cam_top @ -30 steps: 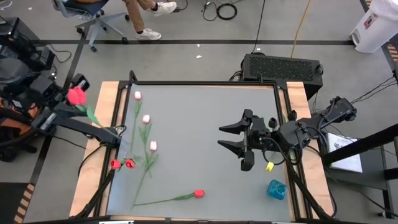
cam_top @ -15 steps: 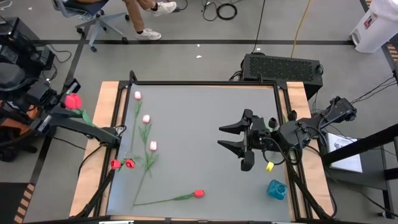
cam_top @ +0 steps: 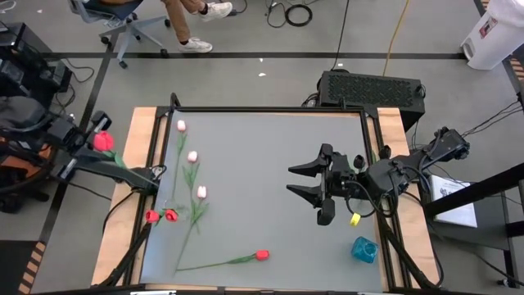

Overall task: Sort flowers into vase by color
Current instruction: Put the right red tulip into the left transparent vase

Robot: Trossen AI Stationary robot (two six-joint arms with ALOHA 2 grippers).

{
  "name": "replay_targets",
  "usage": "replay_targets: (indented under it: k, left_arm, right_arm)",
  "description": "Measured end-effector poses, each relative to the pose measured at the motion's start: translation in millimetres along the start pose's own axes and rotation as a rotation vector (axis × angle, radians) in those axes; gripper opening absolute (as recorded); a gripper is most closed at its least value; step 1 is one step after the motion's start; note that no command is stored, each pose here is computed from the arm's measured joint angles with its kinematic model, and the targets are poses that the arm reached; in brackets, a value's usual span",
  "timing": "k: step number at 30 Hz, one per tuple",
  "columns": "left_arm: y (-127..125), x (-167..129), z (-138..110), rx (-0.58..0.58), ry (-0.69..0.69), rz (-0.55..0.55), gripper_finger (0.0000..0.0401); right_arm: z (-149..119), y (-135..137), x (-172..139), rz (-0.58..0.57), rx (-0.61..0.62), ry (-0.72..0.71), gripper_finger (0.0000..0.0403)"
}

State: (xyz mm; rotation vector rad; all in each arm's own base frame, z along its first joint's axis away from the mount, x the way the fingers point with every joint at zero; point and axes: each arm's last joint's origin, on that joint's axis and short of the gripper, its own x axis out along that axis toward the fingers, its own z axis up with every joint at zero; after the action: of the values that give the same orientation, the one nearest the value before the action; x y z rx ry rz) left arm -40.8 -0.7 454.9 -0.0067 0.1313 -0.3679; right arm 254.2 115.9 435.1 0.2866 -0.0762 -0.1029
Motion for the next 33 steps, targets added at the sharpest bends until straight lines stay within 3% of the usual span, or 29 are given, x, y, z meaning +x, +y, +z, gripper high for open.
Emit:
replay_targets:
  k: [19, 33]
  left_arm:
    - [8.3, 36.3, -43.3, -0.129, 0.002, -0.002, 0.0012]
    - [8.8, 38.4, -60.3, -0.155, 0.016, -0.004, 0.0012]
  right_arm:
    - [-0.1, 0.0, 0.1, 0.000, 0.000, 0.000, 0.0210]
    - [-0.1, 0.0, 0.1, 0.000, 0.000, 0.000, 0.0210]
